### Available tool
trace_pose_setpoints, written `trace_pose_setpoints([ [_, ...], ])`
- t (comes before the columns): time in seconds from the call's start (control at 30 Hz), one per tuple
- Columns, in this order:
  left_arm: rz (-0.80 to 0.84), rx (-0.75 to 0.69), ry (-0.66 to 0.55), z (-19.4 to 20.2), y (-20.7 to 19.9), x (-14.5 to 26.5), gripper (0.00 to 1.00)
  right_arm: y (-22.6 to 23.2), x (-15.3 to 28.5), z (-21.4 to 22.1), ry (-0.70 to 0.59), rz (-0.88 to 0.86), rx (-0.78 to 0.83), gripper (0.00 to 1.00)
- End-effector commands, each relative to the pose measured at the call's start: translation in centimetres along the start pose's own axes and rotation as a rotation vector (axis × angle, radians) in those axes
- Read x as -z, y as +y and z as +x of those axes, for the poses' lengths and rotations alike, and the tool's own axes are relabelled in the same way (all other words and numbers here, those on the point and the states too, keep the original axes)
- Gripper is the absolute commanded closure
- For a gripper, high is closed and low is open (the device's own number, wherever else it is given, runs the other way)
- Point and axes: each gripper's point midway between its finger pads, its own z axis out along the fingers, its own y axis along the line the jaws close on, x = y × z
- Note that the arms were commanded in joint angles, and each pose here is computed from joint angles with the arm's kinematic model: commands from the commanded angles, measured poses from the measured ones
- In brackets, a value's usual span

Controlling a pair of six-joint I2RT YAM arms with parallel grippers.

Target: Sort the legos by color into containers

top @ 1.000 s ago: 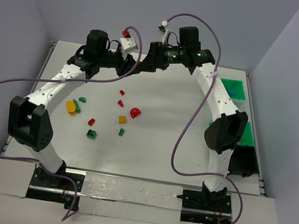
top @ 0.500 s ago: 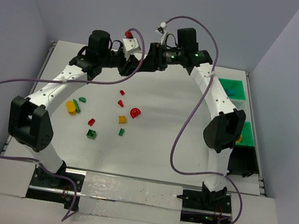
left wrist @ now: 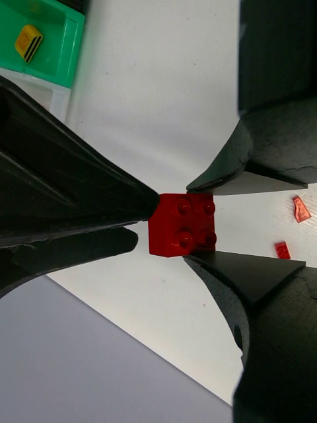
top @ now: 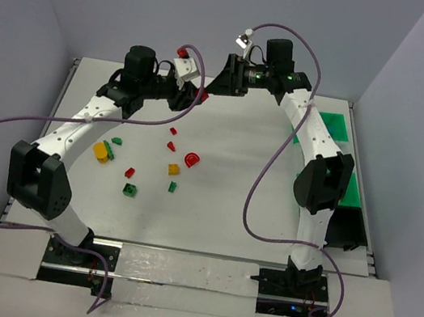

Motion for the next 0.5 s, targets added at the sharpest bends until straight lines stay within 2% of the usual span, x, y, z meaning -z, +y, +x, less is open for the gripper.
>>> trace_pose_setpoints([
  [0.0,0.015,-0.074,-0.071,-3.0,-0.4,0.2,1.00,2.4,-0.4,-0.7,-0.013,-0.030,0.074,0.20],
  [0.17,0.023,-0.079,-0.067,-2.9,-0.6,-0.3,1.00,2.2,-1.0,0.4,0.015,-0.006,0.081,0.21],
  [0.27,0.025,-0.088,-0.072,-3.1,-0.8,-0.4,1.00,1.4,-1.3,0.8,0.023,0.030,0.079,0.27],
  [0.43,0.016,-0.096,-0.077,-3.4,-0.8,-0.5,1.00,0.3,-1.6,1.1,0.028,0.059,0.071,0.54],
  [0.47,0.005,-0.098,-0.075,-3.5,-0.7,-0.5,1.00,0.2,-1.6,1.2,0.031,0.063,0.069,0.66],
])
